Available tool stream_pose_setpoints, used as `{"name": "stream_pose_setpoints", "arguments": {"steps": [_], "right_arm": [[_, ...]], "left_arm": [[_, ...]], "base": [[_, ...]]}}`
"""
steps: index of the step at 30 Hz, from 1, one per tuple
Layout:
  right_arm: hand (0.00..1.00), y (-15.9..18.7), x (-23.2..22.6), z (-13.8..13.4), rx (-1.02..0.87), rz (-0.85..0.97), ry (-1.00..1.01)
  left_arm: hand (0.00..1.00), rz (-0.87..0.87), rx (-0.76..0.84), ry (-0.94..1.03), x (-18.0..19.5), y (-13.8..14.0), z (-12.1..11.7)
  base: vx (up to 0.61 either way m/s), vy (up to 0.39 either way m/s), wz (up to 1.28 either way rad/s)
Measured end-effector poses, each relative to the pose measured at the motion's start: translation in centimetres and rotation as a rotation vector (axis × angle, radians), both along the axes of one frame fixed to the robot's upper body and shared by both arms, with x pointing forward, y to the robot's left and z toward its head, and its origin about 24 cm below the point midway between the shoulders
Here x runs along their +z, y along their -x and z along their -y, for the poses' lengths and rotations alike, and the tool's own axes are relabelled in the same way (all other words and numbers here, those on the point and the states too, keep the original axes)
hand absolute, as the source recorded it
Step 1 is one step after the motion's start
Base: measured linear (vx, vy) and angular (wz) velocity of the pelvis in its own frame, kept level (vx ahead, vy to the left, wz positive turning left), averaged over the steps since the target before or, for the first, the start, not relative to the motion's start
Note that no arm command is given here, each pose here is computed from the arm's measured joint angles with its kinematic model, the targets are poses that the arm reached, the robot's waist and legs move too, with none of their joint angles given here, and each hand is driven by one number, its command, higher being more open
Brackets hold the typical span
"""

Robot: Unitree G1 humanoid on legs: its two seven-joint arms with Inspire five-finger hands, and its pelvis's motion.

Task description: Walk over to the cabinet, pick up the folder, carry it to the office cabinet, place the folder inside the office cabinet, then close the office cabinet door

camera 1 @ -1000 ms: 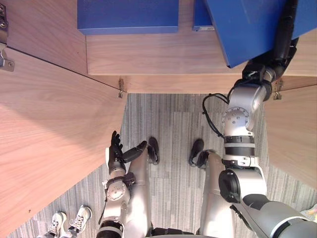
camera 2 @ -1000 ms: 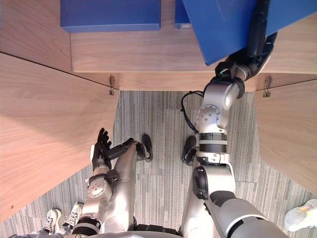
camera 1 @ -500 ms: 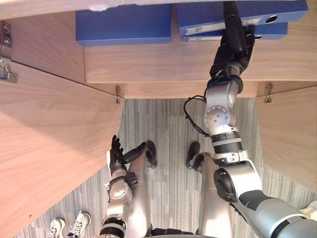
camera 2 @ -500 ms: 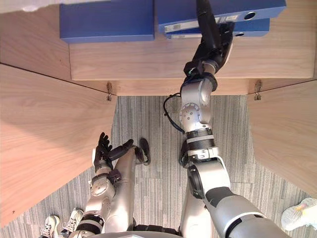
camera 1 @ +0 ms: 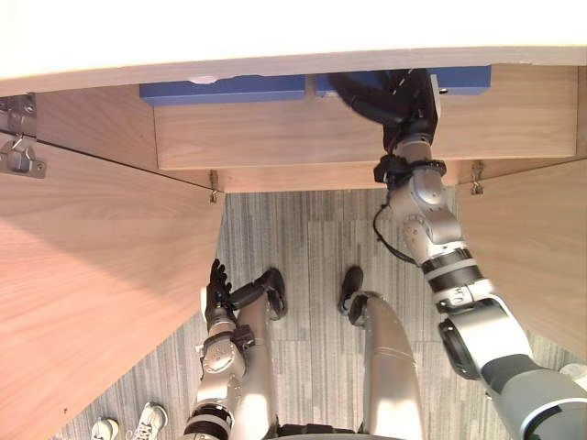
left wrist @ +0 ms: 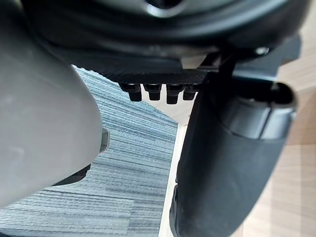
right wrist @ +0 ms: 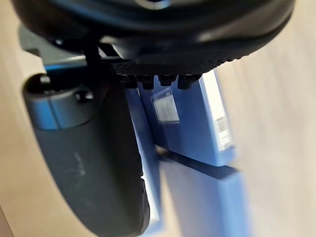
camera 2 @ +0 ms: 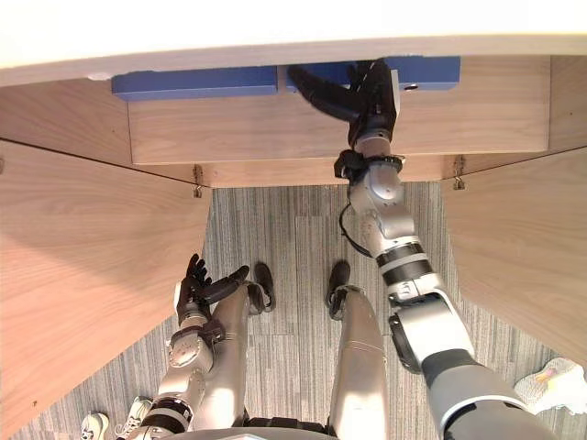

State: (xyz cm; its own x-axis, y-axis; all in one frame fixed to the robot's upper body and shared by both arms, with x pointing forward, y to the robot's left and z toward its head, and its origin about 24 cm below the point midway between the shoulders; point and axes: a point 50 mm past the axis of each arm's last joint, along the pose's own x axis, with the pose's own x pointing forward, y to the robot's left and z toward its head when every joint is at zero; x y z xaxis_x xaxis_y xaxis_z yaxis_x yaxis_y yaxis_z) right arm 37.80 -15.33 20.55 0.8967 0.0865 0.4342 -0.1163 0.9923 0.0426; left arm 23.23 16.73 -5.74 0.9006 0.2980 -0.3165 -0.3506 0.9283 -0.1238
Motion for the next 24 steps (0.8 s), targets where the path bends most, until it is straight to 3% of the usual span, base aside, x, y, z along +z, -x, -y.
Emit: {"name": "stream_pose_setpoints", "arguments": {"steps": [9, 24], "right_arm": [[0.00, -0.3, -1.8, 4.5, -0.060, -0.073, 0.188], [0.00, 0.5, -2.0, 5.3, -0.064, -0.059, 0.134]], "left_arm": [[1.00, -0.017, -0.075, -0.055, -0.6, 0.4, -1.2], [1.00, -0.046, -0.092, -0.074, -1.1, 0.8, -2.1]], "base": [[-0.03, -0.033, 0.07], [0.00, -0.012, 0.01]]}}
